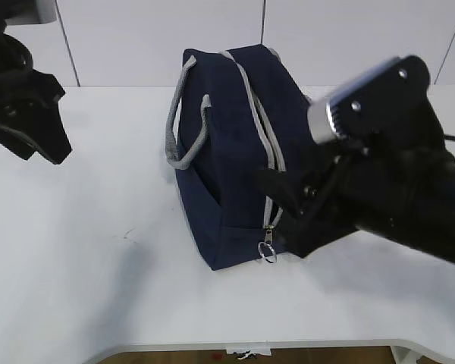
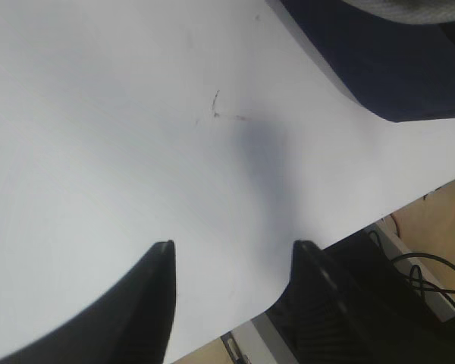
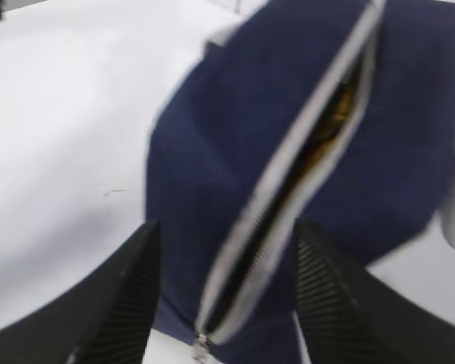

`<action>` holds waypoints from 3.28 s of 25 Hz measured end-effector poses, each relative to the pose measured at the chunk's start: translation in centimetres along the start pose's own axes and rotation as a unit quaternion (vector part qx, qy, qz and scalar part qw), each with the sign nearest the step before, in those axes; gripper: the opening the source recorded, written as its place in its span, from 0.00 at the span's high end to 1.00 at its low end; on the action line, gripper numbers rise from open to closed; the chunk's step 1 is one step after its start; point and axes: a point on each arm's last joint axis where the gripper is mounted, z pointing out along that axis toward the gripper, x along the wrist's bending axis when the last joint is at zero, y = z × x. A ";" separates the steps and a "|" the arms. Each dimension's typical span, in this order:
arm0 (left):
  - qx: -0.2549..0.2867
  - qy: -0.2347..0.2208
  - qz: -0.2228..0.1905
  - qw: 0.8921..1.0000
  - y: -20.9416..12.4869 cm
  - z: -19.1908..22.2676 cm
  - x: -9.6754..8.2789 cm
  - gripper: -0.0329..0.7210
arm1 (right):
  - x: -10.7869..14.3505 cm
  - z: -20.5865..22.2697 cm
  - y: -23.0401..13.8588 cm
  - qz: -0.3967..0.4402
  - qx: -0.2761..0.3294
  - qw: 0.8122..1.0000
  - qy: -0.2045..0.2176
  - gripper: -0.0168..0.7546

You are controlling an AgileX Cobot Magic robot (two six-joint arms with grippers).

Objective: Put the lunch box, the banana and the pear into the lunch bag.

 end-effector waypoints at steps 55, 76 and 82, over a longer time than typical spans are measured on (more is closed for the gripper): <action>0.000 -0.002 -0.001 1.000 0.0 0.0 0.0 0.48 | 1.7 5.4 -12.9 0.054 0.003 0.999 -0.003 0.58; -0.001 -0.007 -0.003 1.000 0.0 0.0 -0.1 0.54 | 1.6 5.4 -13.1 0.069 0.015 0.997 -0.006 0.98; -0.002 -0.016 -0.006 1.000 0.0 0.0 -0.3 0.54 | 1.6 4.8 -12.4 0.072 0.010 0.997 -0.004 0.98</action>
